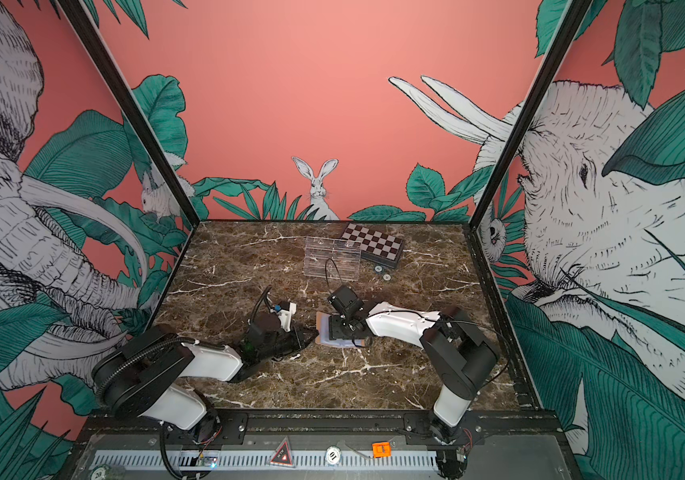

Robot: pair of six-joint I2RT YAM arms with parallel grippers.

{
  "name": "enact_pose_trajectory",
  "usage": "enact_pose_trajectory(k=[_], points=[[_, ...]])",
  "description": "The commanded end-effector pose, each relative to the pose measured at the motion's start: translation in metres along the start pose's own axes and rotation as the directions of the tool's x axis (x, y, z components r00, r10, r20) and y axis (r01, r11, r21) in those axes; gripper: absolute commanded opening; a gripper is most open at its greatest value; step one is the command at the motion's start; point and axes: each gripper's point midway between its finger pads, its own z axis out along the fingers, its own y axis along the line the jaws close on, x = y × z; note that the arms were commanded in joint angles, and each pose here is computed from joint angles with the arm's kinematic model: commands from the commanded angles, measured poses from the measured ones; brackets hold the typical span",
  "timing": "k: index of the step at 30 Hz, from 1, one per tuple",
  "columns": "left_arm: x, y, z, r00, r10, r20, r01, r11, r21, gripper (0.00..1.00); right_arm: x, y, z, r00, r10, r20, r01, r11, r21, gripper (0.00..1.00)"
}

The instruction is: Take the credit cards out of the card holder

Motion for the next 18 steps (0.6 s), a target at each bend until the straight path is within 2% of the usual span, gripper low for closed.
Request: enact_pose_trajectory(k=[1,5,11,18], points=[[-0.002,-0.004,-0.001,1.0,0.009,0.018,-0.009,1.0,0.016,0.0,0.001,-0.015,-0.006,1.0,0.018,0.016,-0.019,0.998,0.057,0.63],[-0.003,-0.005,-0.002,1.0,0.011,0.021,-0.011,1.0,0.02,0.0,0.0,-0.039,-0.015,0.996,0.066,0.052,-0.072,0.991,0.115,0.61],[-0.002,-0.004,-0.003,1.0,0.014,0.02,-0.014,1.0,0.018,0.0,-0.011,-0.073,-0.051,0.974,0.15,0.173,-0.171,0.978,0.119,0.61],[-0.002,-0.006,-0.003,1.0,0.016,0.021,-0.016,1.0,0.025,0.0,-0.013,-0.061,-0.067,0.974,0.14,0.176,-0.147,0.989,0.029,0.64]])
